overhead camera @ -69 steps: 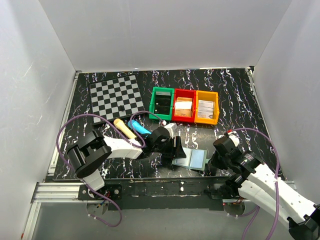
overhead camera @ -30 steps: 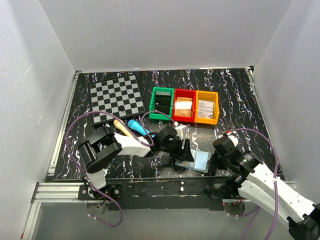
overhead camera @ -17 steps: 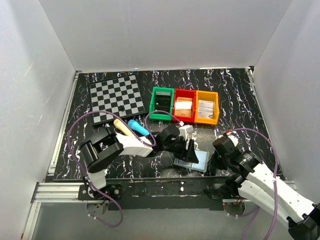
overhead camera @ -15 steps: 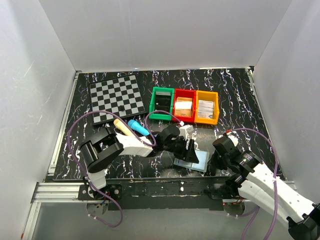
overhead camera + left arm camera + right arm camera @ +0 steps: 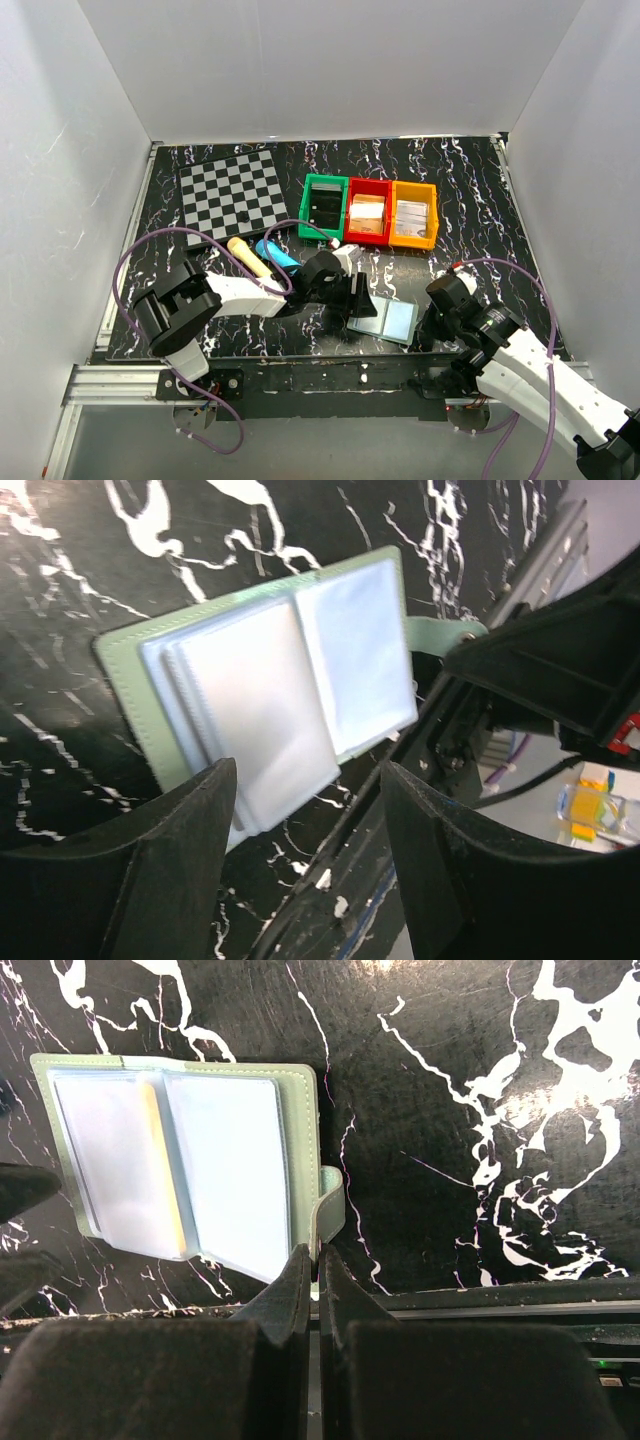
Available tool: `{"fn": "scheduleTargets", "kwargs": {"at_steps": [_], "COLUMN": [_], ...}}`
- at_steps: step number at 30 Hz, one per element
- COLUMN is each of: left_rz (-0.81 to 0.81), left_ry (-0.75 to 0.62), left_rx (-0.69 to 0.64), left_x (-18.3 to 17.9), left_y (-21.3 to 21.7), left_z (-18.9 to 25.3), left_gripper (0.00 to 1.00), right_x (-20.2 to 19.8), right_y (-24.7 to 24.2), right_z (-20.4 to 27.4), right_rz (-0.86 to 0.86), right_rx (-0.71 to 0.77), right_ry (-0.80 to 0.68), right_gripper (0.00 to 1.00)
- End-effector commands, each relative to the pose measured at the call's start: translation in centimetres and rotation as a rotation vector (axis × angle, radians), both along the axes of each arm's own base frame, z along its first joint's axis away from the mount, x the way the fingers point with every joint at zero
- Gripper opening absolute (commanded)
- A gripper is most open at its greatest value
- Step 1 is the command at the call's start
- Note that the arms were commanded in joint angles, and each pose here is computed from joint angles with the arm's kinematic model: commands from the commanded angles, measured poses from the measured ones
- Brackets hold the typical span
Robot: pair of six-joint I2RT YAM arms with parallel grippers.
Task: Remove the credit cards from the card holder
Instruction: Remove the credit card from the card holder.
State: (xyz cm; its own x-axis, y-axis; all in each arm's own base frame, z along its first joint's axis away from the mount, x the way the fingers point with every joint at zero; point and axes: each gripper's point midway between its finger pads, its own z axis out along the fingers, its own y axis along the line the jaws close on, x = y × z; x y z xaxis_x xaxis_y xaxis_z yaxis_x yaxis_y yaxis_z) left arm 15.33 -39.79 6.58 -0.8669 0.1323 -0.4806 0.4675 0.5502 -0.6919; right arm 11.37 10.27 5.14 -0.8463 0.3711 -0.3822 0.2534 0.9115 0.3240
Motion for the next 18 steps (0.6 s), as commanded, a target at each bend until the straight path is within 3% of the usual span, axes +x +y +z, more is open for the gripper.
{"fn": "scheduleTargets", "kwargs": {"at_steps": [1,18], "left_rz": [0.053,0.015], "left_ry": [-0.022,-0.012], "left_rx": [0.012,-0.016], "left_x": [0.92,0.59], "left_y": [0.81,-0.07], "left_z": [0.45,0.40], "left_gripper": [0.59,0.59], "right_x": [0.18,0.18], "right_y": [-0.05,0.09], "right_z": [0.06,-0.03], "right_rz": [-0.015,-0.012], "right_rx": [0.008,0.013], "right_ry": [-0.009,-0.006], "right_gripper": [0.01,0.01]}}
